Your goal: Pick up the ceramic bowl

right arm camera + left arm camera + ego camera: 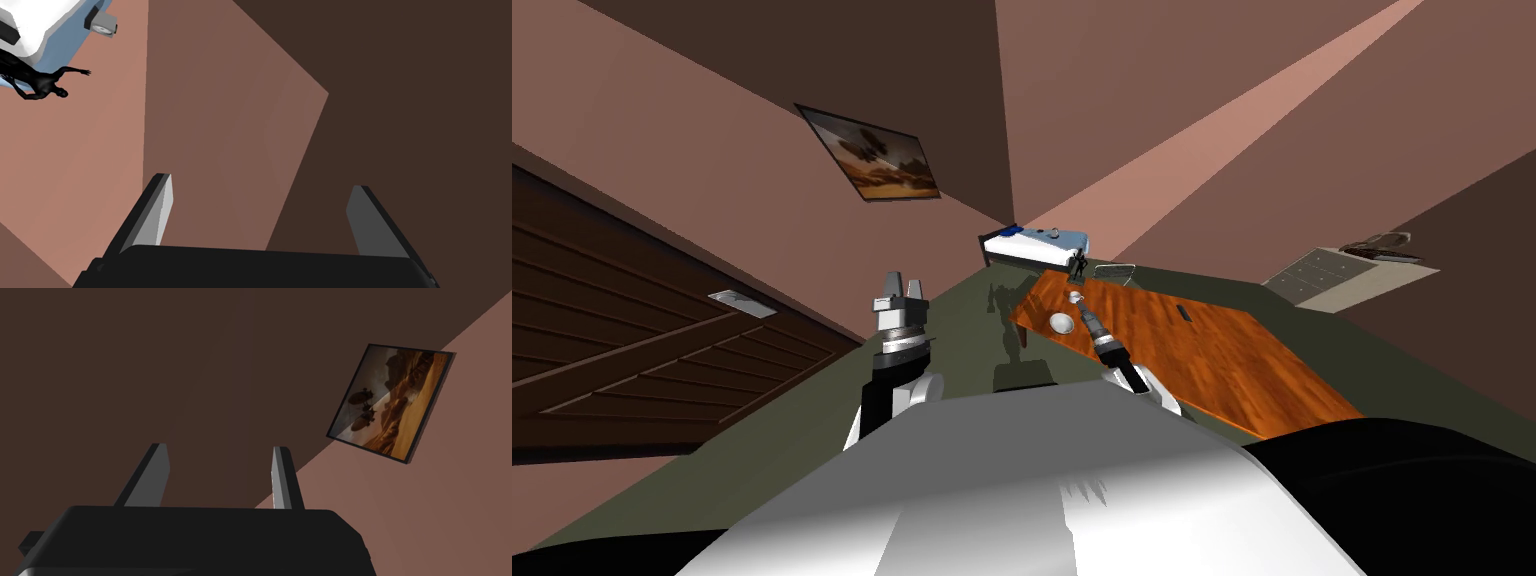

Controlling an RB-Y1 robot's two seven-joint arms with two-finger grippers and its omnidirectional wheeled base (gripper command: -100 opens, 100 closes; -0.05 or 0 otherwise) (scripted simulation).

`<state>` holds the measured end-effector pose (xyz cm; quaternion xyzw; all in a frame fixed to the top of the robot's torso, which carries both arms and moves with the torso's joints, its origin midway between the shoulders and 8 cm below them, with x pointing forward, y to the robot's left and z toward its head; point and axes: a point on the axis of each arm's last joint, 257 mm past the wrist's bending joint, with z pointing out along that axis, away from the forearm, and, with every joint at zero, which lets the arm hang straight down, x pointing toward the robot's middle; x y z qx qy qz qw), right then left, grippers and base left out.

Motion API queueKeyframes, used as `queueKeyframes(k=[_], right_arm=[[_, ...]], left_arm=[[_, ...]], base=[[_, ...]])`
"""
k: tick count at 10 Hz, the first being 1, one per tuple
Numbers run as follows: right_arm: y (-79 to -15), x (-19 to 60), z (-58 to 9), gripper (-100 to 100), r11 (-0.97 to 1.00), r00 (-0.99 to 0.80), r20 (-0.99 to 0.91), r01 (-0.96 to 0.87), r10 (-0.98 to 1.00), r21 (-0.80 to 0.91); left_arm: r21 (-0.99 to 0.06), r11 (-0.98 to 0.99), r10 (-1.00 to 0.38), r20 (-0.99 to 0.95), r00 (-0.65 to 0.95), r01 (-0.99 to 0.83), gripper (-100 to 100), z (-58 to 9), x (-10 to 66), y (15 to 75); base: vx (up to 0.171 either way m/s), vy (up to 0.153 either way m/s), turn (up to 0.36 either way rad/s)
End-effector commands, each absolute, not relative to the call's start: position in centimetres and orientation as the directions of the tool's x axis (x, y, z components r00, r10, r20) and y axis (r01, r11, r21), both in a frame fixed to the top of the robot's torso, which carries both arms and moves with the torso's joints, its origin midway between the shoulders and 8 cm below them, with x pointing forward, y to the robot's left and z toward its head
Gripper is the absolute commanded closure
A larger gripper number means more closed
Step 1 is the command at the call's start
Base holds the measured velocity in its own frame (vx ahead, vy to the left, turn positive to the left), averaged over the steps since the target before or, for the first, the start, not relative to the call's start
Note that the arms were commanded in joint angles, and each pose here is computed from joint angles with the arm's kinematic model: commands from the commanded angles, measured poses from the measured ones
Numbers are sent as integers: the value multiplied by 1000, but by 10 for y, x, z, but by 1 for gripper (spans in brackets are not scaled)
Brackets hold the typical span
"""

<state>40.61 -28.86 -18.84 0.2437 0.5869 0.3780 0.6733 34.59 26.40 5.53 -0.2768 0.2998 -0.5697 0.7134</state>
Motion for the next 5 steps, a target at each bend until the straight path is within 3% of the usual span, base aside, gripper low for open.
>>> queueKeyframes(k=[1,5], right_arm=[[-295,402,-211,-100,656,-10,-670,-199,742,728],[-314,392,-265,-100,761,-93,-772,-132,629,635]], left_arm=[[-737,198,-979,-112,171,647,0,55,346,264],[-737,198,-979,-112,171,647,0,55,346,264]], base=[[39,99,66],[54,93,75]])
